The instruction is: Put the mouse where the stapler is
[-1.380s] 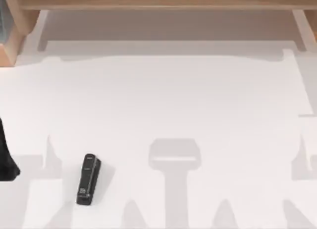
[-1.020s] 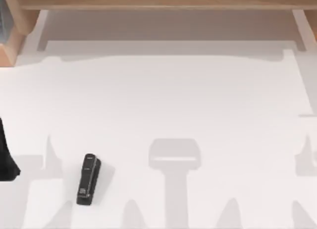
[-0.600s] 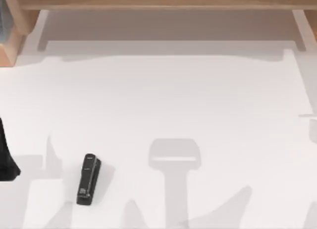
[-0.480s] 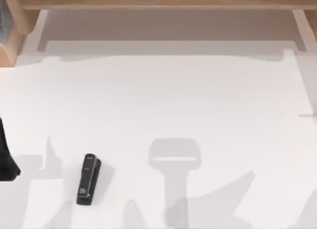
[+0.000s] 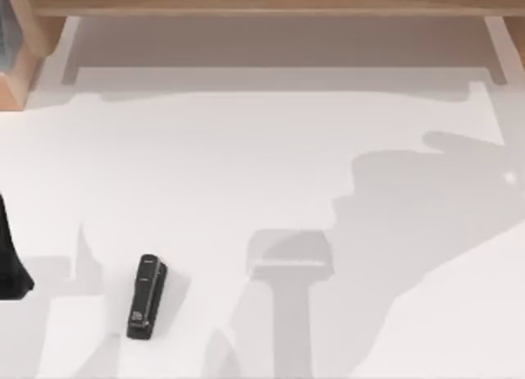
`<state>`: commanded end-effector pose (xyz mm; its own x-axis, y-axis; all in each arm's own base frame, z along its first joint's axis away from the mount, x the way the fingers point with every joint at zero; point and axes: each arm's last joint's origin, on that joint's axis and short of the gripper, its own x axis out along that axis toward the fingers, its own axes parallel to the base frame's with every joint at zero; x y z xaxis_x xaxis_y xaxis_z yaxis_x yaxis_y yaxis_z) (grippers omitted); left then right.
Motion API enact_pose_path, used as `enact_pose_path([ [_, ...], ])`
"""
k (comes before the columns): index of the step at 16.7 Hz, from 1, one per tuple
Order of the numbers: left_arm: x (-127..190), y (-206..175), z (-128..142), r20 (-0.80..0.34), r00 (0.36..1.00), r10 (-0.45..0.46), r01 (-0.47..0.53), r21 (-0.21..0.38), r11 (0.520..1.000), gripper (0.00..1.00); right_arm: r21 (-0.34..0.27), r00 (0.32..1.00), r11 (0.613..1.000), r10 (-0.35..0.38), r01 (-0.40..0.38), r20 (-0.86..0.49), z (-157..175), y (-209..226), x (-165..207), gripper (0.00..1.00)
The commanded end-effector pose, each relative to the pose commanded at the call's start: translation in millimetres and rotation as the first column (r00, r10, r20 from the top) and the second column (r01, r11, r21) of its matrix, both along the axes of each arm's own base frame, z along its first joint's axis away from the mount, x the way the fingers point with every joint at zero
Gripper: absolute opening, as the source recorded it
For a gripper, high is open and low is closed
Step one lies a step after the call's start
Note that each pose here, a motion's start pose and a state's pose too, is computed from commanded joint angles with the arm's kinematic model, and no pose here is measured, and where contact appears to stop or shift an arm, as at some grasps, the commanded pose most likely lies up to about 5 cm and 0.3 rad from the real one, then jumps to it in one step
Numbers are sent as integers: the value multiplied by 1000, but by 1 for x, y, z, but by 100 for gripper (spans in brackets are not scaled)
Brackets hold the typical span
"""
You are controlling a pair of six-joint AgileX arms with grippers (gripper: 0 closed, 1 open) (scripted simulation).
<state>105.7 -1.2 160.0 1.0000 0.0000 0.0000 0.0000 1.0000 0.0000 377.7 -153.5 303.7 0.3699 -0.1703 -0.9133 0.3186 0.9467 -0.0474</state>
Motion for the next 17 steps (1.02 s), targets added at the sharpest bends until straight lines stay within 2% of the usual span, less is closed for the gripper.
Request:
enact_pose_path([
  [4,0,0,0,0,1000,0,0,0,1000,100,76,981,996,61,-47,-182,-70,-18,65,100],
  [8,0,0,0,0,1000,0,0,0,1000,100,128,955,989,107,-73,-276,-121,-22,93,100],
  [11,0,0,0,0,1000,0,0,0,1000,100,139,951,987,122,-85,-283,-133,-21,102,100],
  [17,0,0,0,0,1000,0,0,0,1000,100,140,952,987,117,-79,-284,-135,-24,101,100],
])
